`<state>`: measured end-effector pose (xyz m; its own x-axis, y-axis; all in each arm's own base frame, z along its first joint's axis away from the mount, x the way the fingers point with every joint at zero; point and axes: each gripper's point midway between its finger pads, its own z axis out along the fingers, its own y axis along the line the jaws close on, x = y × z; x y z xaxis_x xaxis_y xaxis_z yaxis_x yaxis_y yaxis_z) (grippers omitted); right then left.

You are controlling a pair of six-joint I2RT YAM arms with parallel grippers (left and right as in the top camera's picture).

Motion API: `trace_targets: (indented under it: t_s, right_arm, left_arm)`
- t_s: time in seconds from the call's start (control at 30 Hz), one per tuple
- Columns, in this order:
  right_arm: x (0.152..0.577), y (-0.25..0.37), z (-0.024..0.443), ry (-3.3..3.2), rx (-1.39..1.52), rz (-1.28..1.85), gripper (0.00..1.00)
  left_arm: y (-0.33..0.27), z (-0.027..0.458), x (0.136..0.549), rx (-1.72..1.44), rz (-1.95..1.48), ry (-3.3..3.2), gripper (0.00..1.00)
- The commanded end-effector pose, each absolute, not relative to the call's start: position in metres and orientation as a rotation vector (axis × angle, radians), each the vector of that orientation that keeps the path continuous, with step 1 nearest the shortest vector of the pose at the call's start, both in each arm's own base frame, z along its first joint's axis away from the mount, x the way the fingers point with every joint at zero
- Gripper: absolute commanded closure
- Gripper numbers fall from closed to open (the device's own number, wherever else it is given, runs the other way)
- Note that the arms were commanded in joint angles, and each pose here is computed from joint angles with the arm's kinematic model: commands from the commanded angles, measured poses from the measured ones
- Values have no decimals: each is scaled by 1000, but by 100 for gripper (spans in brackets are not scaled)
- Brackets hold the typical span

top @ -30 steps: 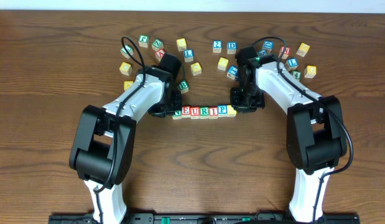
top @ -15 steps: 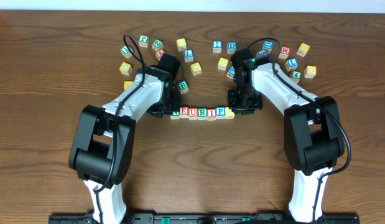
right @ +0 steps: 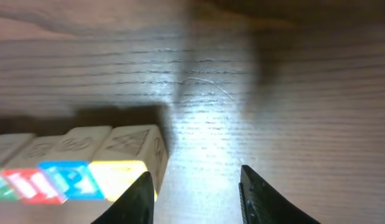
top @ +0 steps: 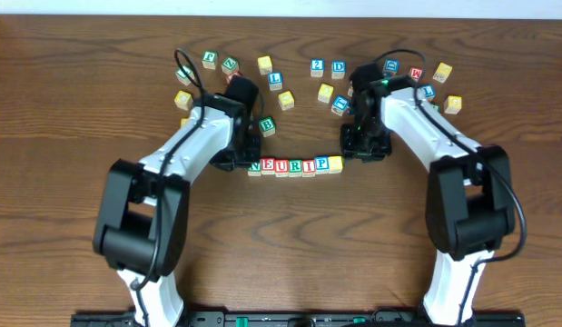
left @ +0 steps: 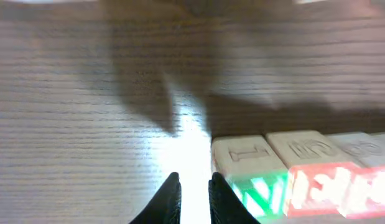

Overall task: Spell out NEURIPS
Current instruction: 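Lift both grippers up and away from the row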

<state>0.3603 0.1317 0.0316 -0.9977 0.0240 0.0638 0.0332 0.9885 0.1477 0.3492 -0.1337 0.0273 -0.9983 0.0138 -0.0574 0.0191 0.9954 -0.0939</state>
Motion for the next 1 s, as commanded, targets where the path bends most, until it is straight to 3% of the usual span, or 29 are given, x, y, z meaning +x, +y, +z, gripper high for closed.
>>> trace_targets:
  t_s: [0.0,0.23,0.4,0.5,0.53,0.57,0.6,0.63,0.67,0.97]
  right_arm:
    - [373,129,63,-3144,-50,-313,60]
    - [378,119,72,-3171,-52,-325,62]
    - [389,110,108,-3256,-8,-356,61]
    - [400,101,145,-3360,31,-391,50]
    - [403,95,163,-3410,35,-398,34]
    - [405,89,177,-3452,25,-392,25]
    - [405,80,191,-3497,1,-372,15]
    - [404,73,203,-3531,-22,-357,8]
    - [402,66,213,-3557,-45,-346,1]
    - [363,28,283,-3711,-197,-331,1]
  left_arm:
    - [-129,68,367,22,-204,2971,83]
    - [-99,98,374,-75,-213,2900,79]
    - [-56,149,372,-212,-206,2810,74]
    - [-24,192,372,-308,-203,2688,57]
    - [-8,213,367,-354,-198,2618,50]
    - [0,226,363,-379,-193,2579,49]
    - [9,239,357,-403,-186,2537,36]
    - [15,249,352,-419,-181,2504,2]
    - [20,258,348,-430,-177,2475,2]
    - [27,295,328,-437,-170,2353,2]
